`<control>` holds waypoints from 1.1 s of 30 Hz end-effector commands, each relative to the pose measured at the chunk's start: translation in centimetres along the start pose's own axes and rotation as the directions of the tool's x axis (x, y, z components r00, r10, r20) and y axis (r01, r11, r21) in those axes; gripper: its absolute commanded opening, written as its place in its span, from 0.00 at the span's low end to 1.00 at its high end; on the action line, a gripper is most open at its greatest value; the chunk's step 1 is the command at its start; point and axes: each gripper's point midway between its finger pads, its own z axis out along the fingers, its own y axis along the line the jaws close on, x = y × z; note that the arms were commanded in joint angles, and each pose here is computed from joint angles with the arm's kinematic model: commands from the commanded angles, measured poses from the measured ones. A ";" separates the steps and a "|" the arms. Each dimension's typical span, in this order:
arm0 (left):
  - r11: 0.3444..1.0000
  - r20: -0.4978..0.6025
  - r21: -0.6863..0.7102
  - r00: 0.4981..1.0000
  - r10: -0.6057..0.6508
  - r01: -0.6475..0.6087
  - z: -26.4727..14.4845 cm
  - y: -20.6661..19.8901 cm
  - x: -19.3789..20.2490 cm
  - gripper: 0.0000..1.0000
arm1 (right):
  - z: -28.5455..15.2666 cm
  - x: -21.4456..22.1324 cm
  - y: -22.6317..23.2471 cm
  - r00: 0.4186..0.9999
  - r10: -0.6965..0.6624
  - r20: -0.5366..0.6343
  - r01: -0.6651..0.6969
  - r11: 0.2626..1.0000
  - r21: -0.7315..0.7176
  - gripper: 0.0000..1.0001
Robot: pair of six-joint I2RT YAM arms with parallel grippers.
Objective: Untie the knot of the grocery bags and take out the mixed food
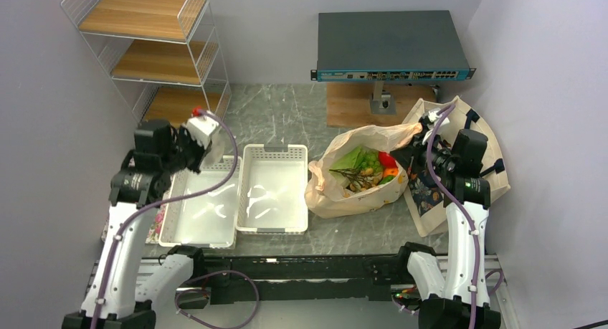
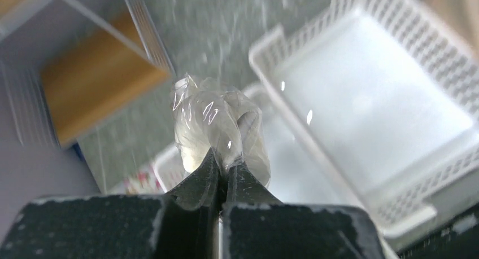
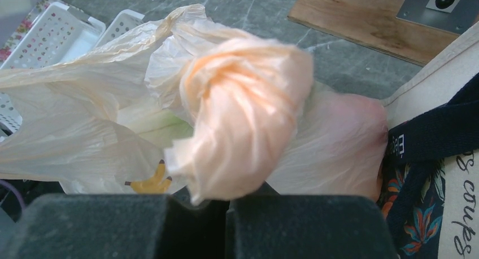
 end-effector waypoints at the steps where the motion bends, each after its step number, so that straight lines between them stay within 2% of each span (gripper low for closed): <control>1: 0.985 -0.209 -0.170 0.978 -0.012 -0.025 -1.9 1.2 7.7 0.00 | -0.3 -1.0 0.2 0.998 -0.064 0.016 0.064 0.998 -0.001 0.00; 4: 0.974 -0.328 -0.219 0.944 -0.014 -0.061 -1.3 2.0 11.9 0.00 | -0.2 -0.6 0.0 0.998 -0.061 0.016 0.061 0.998 0.008 0.00; 6: 0.967 -0.363 -0.239 0.932 -0.011 -0.082 -0.3 2.6 13.5 0.00 | -0.1 -0.4 0.0 0.998 -0.053 0.013 0.053 0.999 0.001 0.00; 9: 0.963 -0.362 -0.252 0.932 -0.006 -0.091 1.7 3.4 14.4 0.00 | 0.0 -0.3 0.1 0.999 -0.051 0.008 0.051 0.999 -0.011 0.00; 13: 0.980 -0.341 -0.157 0.938 0.063 -0.123 4.1 2.3 15.4 0.00 | 0.1 -0.3 0.0 0.998 -0.061 0.005 0.061 0.998 -0.017 0.00; 14: 0.984 -0.346 -0.118 0.934 0.087 -0.135 4.6 1.6 16.2 0.04 | 0.1 -0.4 0.0 0.998 -0.061 0.006 0.061 0.998 -0.019 0.00; 16: 0.986 -0.368 -0.059 0.921 0.125 -0.157 5.1 0.6 17.6 0.37 | 0.1 -0.4 0.0 0.998 -0.061 0.005 0.061 0.998 -0.021 0.00; 18: 0.988 -0.359 0.045 0.921 0.152 -0.145 5.1 -1.3 17.9 0.66 | 0.1 -0.4 0.0 0.998 -0.065 0.002 0.065 0.998 -0.024 0.00; 21: 0.969 -0.218 0.223 0.963 0.158 -0.108 3.4 -4.9 14.1 0.97 | 0.1 0.0 0.1 0.997 -0.076 -0.012 0.075 0.997 -0.032 0.00; 22: 0.952 -0.140 0.282 0.977 0.163 -0.118 2.6 -6.2 12.2 0.99 | 0.1 0.2 0.2 0.997 -0.076 -0.018 0.075 0.996 -0.036 0.00; 24: 0.939 0.000 0.310 0.988 0.153 -0.145 1.1 -6.8 7.7 0.99 | 0.0 0.7 0.4 0.996 -0.079 -0.029 0.077 0.996 -0.047 0.00; 27: 0.913 0.166 0.333 0.968 0.190 -0.237 -0.5 -6.9 -0.2 0.98 | -0.2 1.6 1.1 0.995 -0.095 -0.044 0.091 0.992 -0.081 0.00; 30: 0.845 0.297 0.390 0.919 0.260 -0.365 -0.7 -9.4 -7.2 0.85 | -0.6 2.5 2.1 0.992 -0.110 -0.055 0.102 0.986 -0.131 0.00; 33: 0.747 0.441 0.418 0.834 0.331 -0.517 0.1 -13.7 -13.3 0.66 | -1.0 3.3 2.9 0.988 -0.136 -0.068 0.123 0.979 -0.165 0.00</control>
